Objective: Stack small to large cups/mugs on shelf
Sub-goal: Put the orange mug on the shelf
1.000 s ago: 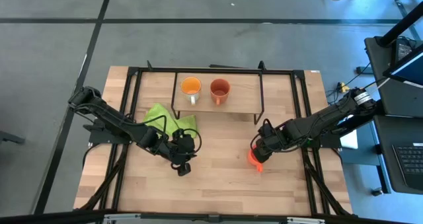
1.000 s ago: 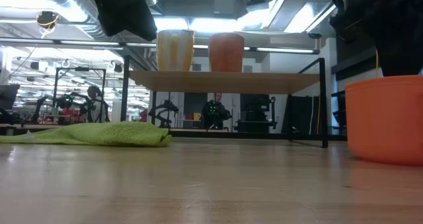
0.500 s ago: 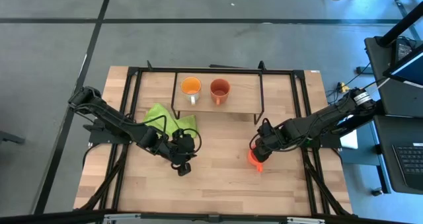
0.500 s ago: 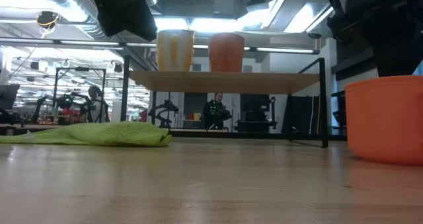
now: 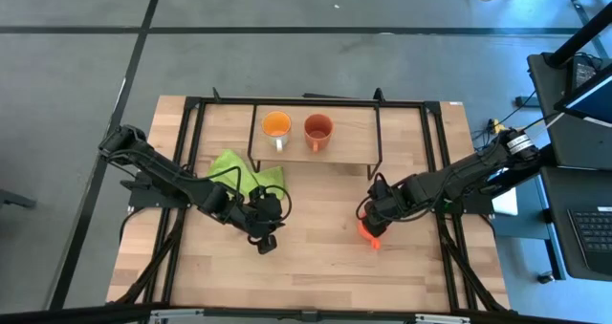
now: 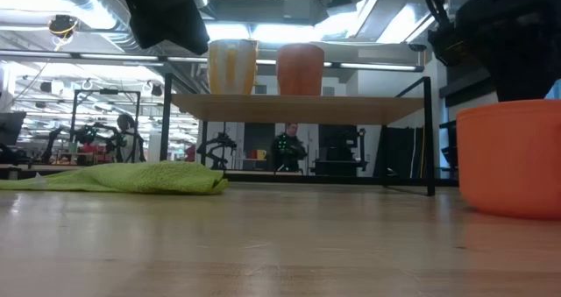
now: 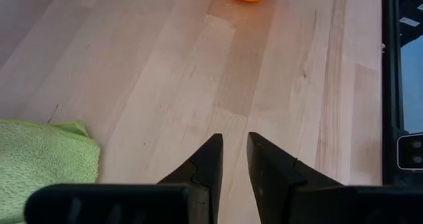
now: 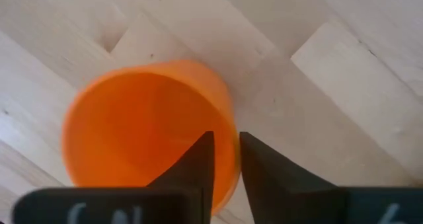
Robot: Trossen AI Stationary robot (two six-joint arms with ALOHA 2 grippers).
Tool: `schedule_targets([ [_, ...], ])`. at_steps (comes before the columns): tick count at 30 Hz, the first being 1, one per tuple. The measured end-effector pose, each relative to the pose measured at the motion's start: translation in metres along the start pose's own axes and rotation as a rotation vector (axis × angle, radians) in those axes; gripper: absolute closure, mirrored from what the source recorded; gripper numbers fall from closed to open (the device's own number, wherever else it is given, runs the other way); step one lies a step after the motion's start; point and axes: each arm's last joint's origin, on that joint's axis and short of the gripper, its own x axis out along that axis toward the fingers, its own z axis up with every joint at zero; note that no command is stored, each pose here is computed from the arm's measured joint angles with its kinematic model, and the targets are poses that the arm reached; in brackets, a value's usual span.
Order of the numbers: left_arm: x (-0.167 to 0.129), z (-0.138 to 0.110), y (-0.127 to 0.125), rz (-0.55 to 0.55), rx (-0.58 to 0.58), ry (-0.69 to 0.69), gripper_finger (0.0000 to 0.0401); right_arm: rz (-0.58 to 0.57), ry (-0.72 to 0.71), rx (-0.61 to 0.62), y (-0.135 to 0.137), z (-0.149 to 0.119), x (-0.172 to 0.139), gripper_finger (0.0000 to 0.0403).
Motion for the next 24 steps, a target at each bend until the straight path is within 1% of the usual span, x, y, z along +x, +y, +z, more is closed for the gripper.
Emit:
schedule_targets([
  [6, 0.000, 0.000, 0.000, 0.005, 0.000, -0.004, 0.0337, -0.001, -0.001, -0.014, 0.000, 0.001, 0.000, 0.0390],
  [11, 0.000, 0.000, 0.000, 0.005, 0.000, -0.004, 0.0337, -0.006, 0.002, -0.012, -0.001, 0.002, 0.000, 0.0384],
  [14, 0.000, 0.000, 0.000, 0.005, 0.000, -0.004, 0.0337, -0.004, 0.010, -0.024, 0.001, 0.002, -0.005, 0.0393],
  [16, 0.000, 0.000, 0.000, 0.004, 0.000, -0.004, 0.0337, 0.002, 0.008, -0.041, 0.004, 0.004, -0.015, 0.0394],
  [19, 0.000, 0.000, 0.000, 0.005, 0.000, -0.005, 0.0337, 0.004, -0.001, -0.066, 0.009, 0.009, -0.040, 0.0395],
  [24, 0.000, 0.001, 0.001, 0.022, 0.000, -0.020, 0.0337, 0.007, -0.134, -0.163, 0.016, 0.023, -0.098, 0.0396],
])
